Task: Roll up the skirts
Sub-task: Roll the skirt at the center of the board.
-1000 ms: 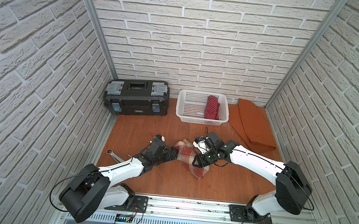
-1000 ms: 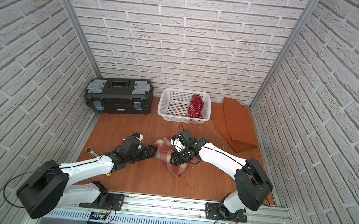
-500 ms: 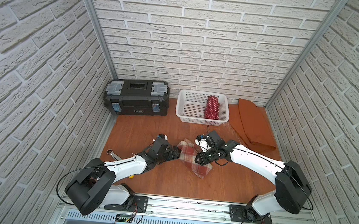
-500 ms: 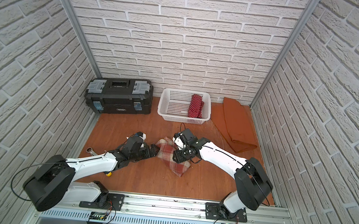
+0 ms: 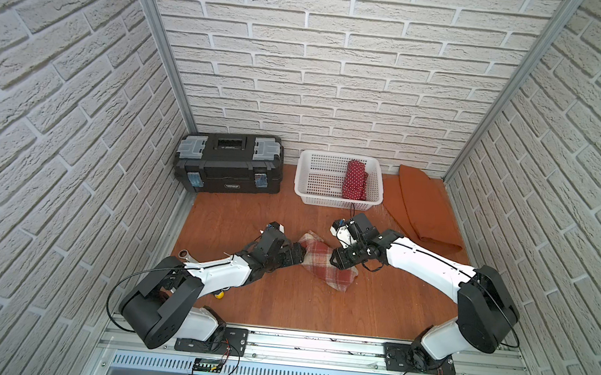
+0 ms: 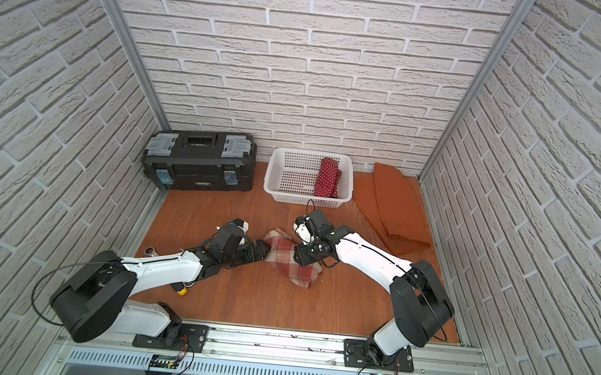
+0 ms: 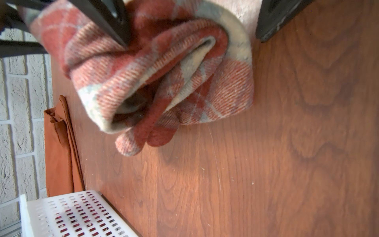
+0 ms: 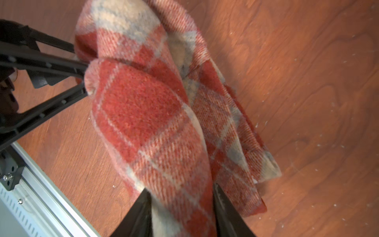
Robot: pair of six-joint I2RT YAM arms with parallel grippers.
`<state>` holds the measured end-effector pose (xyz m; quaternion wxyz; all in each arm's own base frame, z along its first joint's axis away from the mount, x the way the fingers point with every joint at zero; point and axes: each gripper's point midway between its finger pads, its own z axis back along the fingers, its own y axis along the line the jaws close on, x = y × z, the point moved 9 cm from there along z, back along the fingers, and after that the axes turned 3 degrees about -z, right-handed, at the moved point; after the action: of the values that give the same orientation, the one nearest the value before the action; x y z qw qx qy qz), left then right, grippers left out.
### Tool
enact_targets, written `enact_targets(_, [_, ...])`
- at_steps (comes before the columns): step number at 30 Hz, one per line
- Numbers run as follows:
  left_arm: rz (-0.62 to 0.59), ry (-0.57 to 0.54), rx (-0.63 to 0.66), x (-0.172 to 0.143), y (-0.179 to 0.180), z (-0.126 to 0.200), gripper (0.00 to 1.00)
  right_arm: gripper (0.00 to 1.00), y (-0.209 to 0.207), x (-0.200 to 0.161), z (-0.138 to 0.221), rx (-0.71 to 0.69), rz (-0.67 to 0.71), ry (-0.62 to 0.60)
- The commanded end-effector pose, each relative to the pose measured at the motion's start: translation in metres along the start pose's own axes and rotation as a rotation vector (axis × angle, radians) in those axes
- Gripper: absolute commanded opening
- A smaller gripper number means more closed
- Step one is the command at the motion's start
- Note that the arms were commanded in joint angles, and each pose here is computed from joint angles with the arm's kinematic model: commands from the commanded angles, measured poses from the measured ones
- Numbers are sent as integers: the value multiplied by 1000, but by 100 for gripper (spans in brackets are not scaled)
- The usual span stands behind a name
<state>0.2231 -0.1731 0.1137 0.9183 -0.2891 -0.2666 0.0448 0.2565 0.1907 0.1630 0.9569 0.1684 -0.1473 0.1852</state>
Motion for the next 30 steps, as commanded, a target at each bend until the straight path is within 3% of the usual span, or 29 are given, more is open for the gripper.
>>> enact_targets(1, [-35, -7, -41, 6, -10, -2, 98, 47, -9, 18, 7, -24, -2, -85])
enact_targets(11, [-66, 3, -64, 14, -20, -11, 98, 44, -46, 28, -38, -80, -115, -12])
enact_targets(16, [-58, -10, -71, 14, -22, -1, 98, 42, -73, 26, -56, -188, -174, 43])
enact_targets(22, [-44, -40, -76, -12, -32, 11, 98, 40, -76, 16, -75, -173, -201, 110])
enact_targets(30, [39, -132, -94, -41, -48, -15, 98, 40, -71, 11, -73, -120, -226, 107])
